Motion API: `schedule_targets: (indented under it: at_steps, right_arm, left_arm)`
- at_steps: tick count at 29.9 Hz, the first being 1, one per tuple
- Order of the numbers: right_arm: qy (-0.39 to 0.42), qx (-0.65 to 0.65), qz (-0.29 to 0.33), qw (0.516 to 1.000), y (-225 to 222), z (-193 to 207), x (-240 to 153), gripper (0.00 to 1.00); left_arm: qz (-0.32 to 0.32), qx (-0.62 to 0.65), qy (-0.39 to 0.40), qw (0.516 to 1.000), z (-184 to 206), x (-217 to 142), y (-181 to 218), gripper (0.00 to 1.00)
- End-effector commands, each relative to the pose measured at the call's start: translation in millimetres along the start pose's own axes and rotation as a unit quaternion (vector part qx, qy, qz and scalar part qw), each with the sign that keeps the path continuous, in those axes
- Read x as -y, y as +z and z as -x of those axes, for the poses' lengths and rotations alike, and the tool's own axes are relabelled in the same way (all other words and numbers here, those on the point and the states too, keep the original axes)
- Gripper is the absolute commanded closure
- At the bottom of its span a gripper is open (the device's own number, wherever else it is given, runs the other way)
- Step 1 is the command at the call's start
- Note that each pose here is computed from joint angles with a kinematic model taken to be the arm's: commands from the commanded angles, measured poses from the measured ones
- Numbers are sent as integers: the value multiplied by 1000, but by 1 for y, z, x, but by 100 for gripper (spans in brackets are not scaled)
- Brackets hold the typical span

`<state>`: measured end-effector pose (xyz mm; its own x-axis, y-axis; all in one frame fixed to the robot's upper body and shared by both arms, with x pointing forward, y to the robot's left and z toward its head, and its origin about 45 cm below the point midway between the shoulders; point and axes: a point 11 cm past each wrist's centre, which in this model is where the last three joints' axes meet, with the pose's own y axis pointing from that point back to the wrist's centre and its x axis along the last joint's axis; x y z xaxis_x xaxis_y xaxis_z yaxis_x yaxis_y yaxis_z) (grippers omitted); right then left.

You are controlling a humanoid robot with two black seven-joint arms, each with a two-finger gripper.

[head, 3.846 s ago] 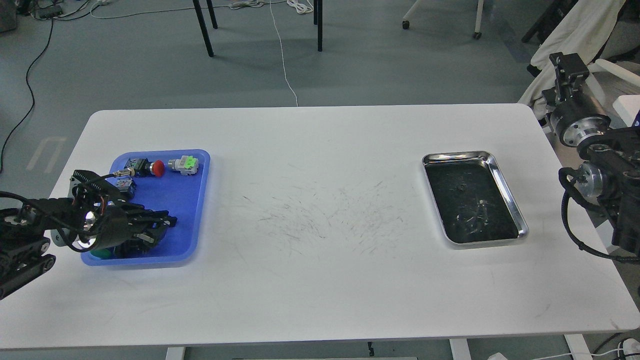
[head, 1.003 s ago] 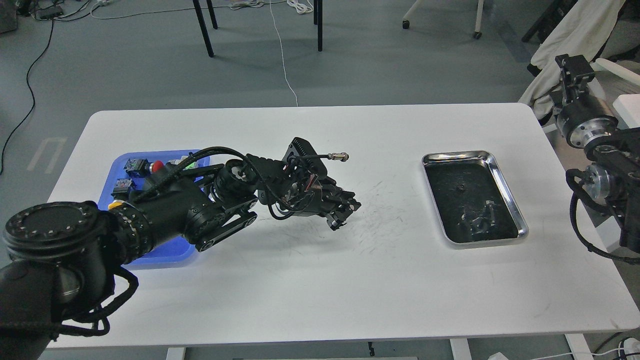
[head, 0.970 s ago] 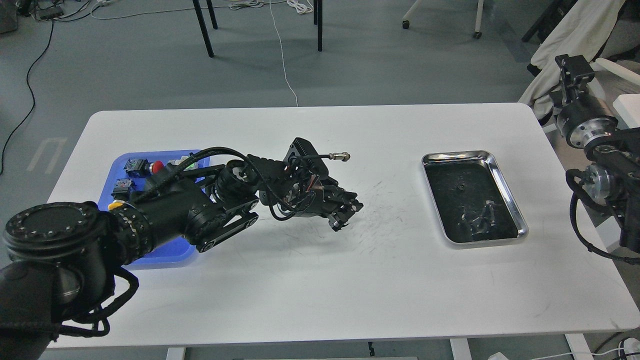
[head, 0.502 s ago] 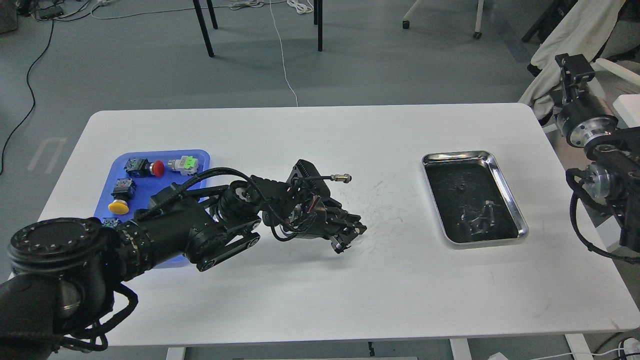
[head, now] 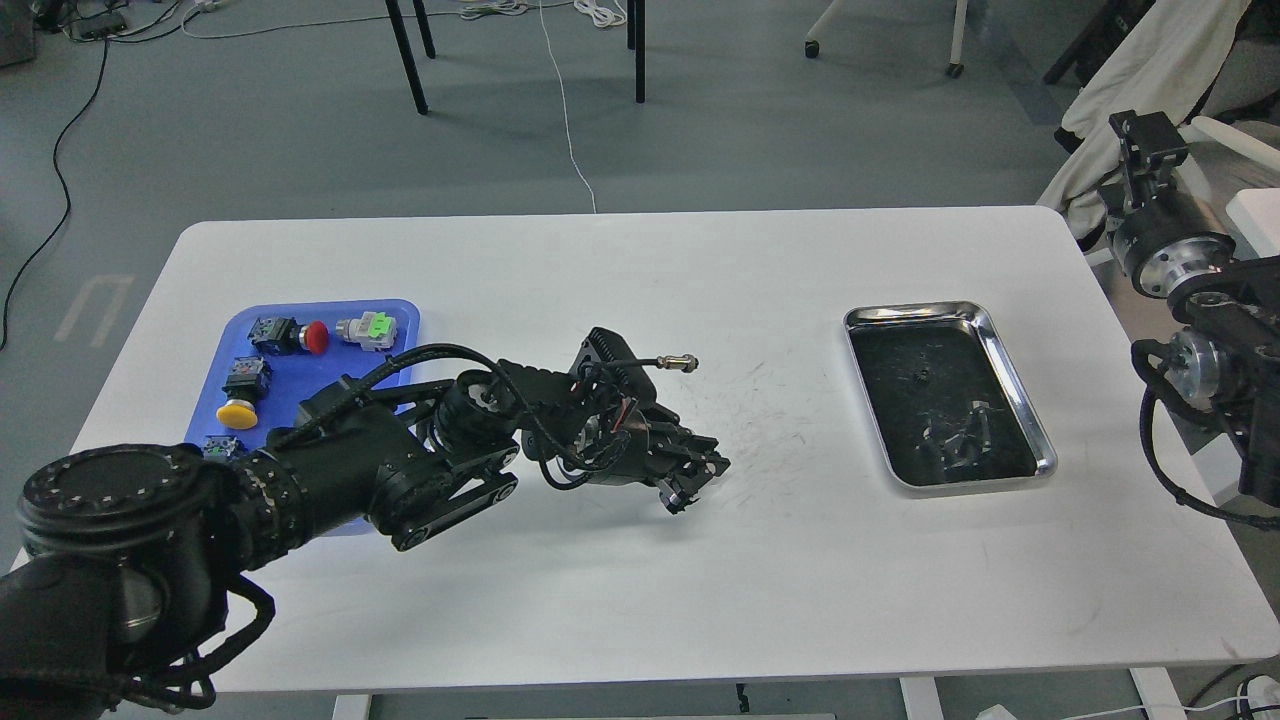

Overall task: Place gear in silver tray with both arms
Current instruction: 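Lower the black gear onto the table and open the left gripper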

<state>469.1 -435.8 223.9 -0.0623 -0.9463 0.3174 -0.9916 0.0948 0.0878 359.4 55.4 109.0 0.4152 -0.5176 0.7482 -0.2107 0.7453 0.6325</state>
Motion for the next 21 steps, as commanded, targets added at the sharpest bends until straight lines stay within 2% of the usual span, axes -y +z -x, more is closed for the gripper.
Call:
schedule_targets:
  at_steps: [1,8,11,13,21]
  right_arm:
    - [1,0,0,1000,0,0,0,12]
    - [1,0,1,1000,1,0,-1,12]
    - [1,0,0,1000,0,0,0,12]
    - [0,-1,0,1000,0,0,0,12]
    - [0,-3,-3,1000,-3,-1,1,12]
  left_arm:
    - [0,-2,2,1000,-1,0,0,74]
    - [2,-8,4,1000,-1,0,1,70]
    - [3,-17,8,1000,-2,0,1,66]
    - [4,-20,9,1000,0,1,2,59]
    - [0,-41,34,999,-15,-3,-3,53]
